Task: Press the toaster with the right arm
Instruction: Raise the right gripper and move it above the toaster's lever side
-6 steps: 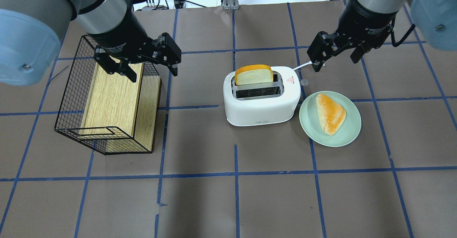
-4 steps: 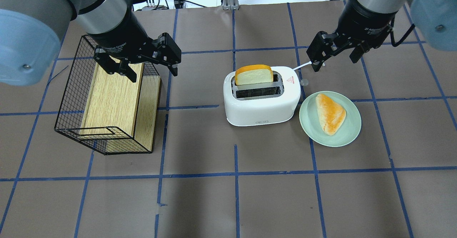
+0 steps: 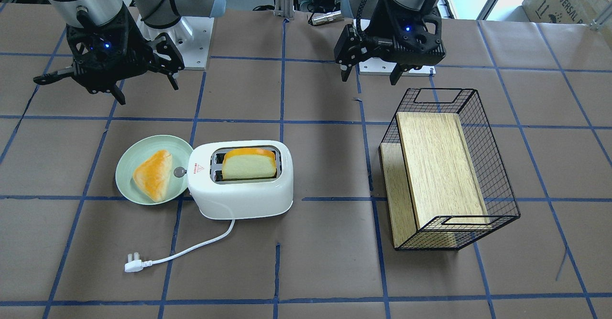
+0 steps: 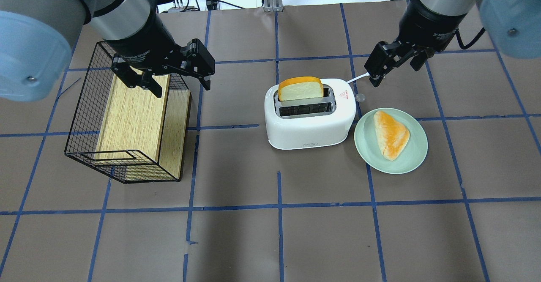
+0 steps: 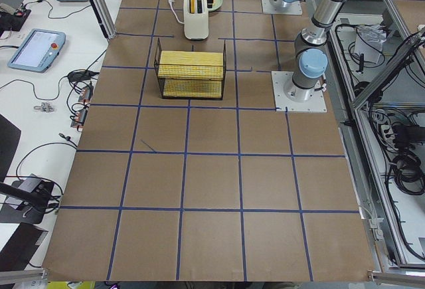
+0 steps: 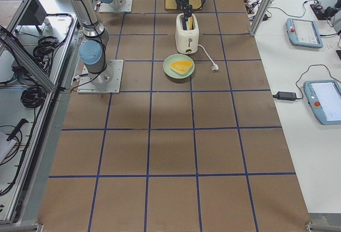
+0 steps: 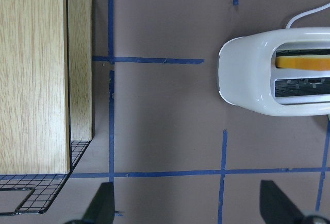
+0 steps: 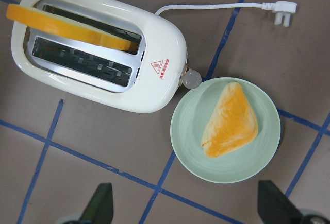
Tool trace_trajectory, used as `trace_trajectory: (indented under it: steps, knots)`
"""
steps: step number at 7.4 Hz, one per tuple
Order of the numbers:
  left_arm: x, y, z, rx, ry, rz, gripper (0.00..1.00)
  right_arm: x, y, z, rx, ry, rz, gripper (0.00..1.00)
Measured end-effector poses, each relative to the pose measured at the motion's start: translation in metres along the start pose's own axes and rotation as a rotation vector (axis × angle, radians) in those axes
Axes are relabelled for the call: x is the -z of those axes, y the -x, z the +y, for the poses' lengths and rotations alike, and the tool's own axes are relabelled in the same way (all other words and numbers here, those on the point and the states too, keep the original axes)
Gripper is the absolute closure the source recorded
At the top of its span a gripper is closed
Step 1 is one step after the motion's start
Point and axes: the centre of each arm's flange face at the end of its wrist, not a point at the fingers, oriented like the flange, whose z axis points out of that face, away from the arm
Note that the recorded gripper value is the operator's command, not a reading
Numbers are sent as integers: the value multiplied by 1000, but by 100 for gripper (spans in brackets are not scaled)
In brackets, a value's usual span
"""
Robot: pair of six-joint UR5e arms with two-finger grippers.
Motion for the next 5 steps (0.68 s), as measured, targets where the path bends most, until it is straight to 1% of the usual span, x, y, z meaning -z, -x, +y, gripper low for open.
trace_trajectory:
  steps: [1, 2, 3, 4, 5]
  knots:
    - [0, 0, 0, 0, 0, -1, 0, -7, -7, -7, 178, -6, 8, 13]
    - [0, 0, 0, 0, 0, -1, 0, -13, -13, -15, 344, -17, 21, 32]
    - [0, 0, 0, 0, 0, -1, 0, -22, -20, -25, 498, -26, 36, 57]
    - [0, 0, 0, 0, 0, -1, 0, -33, -27, -37, 616, -38, 54, 73]
    - [0, 0, 0, 1, 0, -1, 0, -44, -33, -46, 684, -42, 64, 78]
